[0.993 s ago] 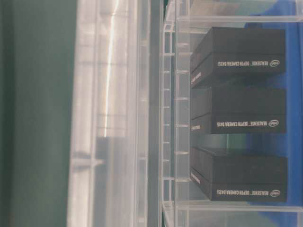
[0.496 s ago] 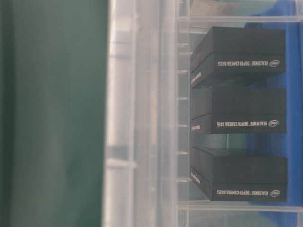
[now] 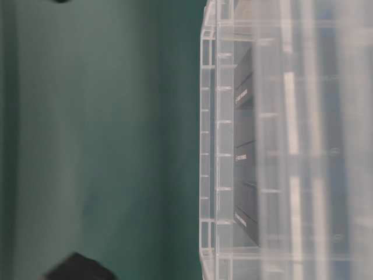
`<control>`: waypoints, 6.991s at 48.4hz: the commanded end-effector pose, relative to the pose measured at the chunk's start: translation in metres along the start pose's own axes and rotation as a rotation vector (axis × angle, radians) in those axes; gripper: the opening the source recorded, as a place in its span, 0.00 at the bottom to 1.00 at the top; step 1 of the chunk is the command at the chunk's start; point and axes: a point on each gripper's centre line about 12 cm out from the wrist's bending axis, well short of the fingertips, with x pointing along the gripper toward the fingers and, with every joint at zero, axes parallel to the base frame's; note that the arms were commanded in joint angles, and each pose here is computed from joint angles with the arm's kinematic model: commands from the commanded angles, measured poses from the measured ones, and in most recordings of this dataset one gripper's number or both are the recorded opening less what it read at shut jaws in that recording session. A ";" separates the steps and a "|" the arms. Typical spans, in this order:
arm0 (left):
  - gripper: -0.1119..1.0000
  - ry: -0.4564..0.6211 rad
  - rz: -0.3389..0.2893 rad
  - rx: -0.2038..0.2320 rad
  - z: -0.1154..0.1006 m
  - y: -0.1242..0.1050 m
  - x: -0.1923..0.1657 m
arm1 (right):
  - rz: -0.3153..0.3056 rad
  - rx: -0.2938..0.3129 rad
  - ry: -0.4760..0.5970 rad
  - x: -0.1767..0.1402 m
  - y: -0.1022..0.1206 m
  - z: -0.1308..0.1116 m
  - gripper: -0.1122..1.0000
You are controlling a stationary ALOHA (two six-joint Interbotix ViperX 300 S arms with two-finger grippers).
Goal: Clamp the lid of the box with both arms, then lift and open it.
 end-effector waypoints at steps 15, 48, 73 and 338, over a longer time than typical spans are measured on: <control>0.11 -0.129 -0.046 -0.032 0.012 0.001 0.037 | 0.087 0.063 -0.098 0.030 0.006 -0.002 0.10; 0.11 -0.137 -0.058 -0.036 0.006 0.002 0.057 | 0.119 0.049 -0.108 0.053 0.011 -0.007 0.10; 0.11 -0.104 -0.057 -0.024 -0.027 0.008 0.049 | 0.113 0.040 -0.092 0.041 0.000 -0.033 0.10; 0.11 -1.302 0.116 0.060 -0.093 0.132 -0.094 | -0.034 0.075 -1.066 -0.081 -0.172 -0.033 0.10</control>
